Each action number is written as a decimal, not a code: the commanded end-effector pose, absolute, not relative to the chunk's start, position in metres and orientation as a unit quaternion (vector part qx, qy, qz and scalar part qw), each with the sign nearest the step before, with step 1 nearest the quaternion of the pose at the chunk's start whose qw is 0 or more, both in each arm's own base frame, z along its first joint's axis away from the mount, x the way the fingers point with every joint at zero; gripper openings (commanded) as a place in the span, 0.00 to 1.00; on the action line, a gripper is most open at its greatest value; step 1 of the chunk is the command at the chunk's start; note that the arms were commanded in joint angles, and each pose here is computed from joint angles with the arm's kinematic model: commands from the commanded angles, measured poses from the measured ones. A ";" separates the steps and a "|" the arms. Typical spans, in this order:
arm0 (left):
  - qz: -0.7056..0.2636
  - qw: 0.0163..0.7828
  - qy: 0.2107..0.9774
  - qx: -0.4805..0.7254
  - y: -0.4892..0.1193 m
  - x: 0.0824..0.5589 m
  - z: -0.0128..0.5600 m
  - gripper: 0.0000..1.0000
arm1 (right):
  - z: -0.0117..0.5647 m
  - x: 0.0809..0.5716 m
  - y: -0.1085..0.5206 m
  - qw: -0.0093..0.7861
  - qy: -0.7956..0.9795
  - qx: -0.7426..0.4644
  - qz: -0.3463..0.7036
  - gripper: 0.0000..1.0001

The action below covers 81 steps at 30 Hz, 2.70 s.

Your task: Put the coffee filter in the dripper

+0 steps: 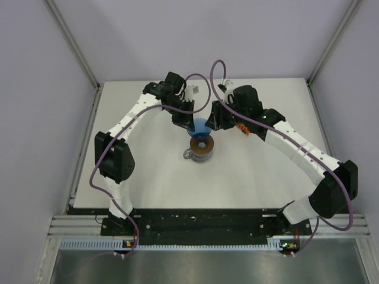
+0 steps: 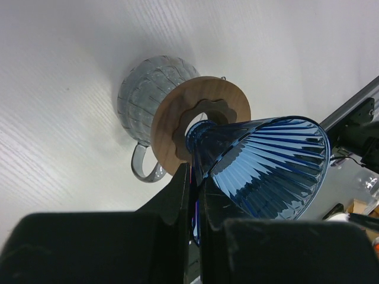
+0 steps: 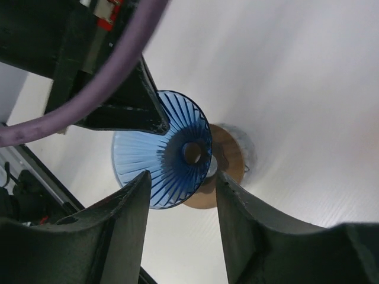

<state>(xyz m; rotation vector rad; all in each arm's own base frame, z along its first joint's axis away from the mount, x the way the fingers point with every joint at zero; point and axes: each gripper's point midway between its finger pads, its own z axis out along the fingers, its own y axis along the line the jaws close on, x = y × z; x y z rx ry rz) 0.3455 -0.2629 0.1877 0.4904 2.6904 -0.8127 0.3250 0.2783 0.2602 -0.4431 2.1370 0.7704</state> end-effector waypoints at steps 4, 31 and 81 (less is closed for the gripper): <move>-0.301 0.166 0.921 0.182 -0.280 0.347 0.203 0.00 | 0.226 0.333 0.271 0.389 0.864 -0.150 0.280 0.39; -0.268 0.164 0.922 0.225 -0.277 0.339 0.174 0.24 | 0.166 0.336 0.273 0.330 0.891 -0.158 0.268 0.00; -0.245 0.178 0.920 0.250 -0.252 0.329 0.112 0.00 | 0.108 0.321 0.272 0.283 0.901 -0.171 0.280 0.00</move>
